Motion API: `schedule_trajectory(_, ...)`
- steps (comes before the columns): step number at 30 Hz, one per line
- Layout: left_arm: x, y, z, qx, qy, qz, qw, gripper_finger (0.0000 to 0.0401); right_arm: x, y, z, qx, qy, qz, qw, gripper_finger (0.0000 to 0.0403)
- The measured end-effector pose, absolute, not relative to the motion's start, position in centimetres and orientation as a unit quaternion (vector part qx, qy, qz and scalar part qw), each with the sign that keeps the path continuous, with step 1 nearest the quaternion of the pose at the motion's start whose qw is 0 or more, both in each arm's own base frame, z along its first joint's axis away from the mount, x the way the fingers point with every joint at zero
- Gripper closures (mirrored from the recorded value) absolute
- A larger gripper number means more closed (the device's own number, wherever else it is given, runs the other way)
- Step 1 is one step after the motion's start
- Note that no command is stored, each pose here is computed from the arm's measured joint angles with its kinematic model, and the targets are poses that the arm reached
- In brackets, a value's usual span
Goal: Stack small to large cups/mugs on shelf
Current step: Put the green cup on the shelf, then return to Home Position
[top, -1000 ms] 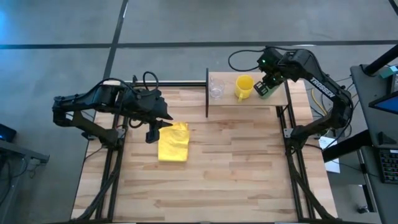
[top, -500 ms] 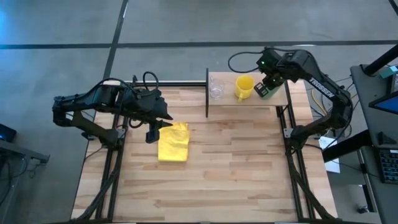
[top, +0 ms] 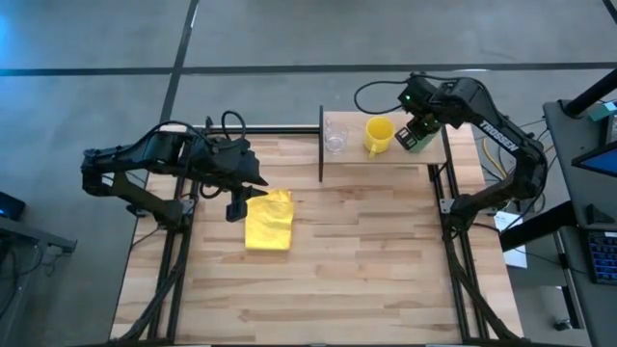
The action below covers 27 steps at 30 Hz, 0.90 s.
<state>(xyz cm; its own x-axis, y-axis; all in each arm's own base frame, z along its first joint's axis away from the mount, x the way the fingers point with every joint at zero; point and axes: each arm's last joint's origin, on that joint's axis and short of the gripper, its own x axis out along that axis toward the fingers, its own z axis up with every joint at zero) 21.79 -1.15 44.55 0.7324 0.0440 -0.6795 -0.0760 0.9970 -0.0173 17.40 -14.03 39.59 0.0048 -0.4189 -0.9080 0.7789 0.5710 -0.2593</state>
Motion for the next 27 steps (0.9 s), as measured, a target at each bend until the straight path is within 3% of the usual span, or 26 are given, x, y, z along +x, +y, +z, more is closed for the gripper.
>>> schedule_trajectory(14, 21.7, -1.1, 44.6, -0.022, 0.363, 0.032, 0.931, 0.0312, 16.4, -12.7, 40.7, 0.192, 0.528, -0.411, 0.718, 0.0317)
schedule_trajectory(27, 21.6, -1.1, 44.8, -0.042, 0.356, 0.039, 0.933, 0.0312, 14.3, -11.1, 46.7, 0.207, 0.403, -0.427, 0.783, 0.0322)
